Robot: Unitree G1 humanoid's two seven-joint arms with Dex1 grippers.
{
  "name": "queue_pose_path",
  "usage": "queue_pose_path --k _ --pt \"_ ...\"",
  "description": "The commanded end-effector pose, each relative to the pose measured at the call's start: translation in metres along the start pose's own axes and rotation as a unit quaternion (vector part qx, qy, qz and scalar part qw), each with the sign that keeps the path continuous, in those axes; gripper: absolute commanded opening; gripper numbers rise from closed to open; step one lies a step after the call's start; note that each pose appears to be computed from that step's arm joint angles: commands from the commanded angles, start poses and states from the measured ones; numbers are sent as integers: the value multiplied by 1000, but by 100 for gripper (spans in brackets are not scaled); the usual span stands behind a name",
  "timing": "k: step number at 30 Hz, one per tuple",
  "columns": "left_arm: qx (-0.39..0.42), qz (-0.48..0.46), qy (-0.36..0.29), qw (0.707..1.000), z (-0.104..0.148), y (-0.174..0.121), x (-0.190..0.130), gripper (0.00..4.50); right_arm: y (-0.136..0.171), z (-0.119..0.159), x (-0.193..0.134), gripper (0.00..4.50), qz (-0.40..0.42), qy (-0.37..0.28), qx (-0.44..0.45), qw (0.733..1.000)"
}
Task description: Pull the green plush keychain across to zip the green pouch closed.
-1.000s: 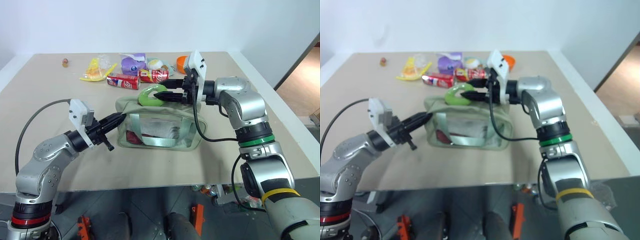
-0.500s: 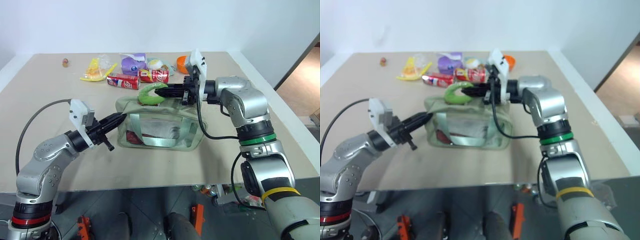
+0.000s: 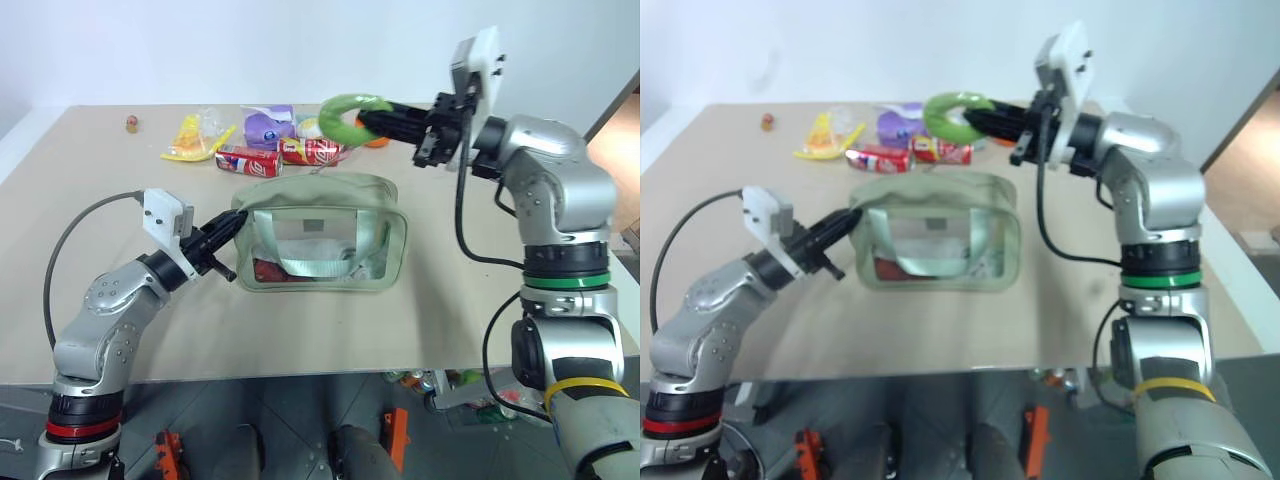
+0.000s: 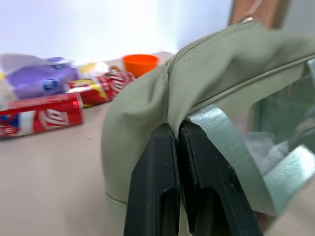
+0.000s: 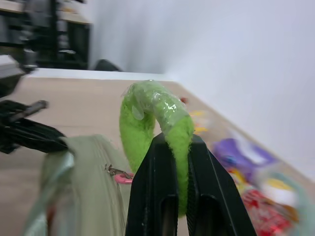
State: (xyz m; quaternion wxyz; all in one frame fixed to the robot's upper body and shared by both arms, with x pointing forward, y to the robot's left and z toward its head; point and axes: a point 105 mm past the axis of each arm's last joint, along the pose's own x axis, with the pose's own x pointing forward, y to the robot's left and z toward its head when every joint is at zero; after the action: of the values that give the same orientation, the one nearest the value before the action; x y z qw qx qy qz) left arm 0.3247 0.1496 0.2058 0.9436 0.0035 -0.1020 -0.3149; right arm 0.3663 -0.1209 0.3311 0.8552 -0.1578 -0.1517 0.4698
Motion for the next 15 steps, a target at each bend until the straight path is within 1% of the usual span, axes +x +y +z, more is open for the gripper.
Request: queue_pose_path --k 1,4,6,8,11,14,15 --pt "21 36 -14 999 6 10 1 0 -33 17 -32 4 -105 -11 -48 993" --pt "24 37 -30 999 12 7 4 0 -54 10 -54 4 -175 13 -66 982" --pt "30 30 -37 998 16 3 7 0 -67 -4 -73 4 -224 44 -66 971" --pt "36 23 -35 998 16 0 9 0 -70 -23 -85 4 -249 81 -63 963" --pt "47 16 -36 998 16 -2 11 0 -59 -62 -92 4 -253 150 -63 954" --pt "59 11 -35 998 17 -3 12 0 -36 -95 -90 4 -229 198 -63 951" --pt "61 9 -34 997 17 -3 13 0 -22 -111 -85 4 -211 213 -57 952"
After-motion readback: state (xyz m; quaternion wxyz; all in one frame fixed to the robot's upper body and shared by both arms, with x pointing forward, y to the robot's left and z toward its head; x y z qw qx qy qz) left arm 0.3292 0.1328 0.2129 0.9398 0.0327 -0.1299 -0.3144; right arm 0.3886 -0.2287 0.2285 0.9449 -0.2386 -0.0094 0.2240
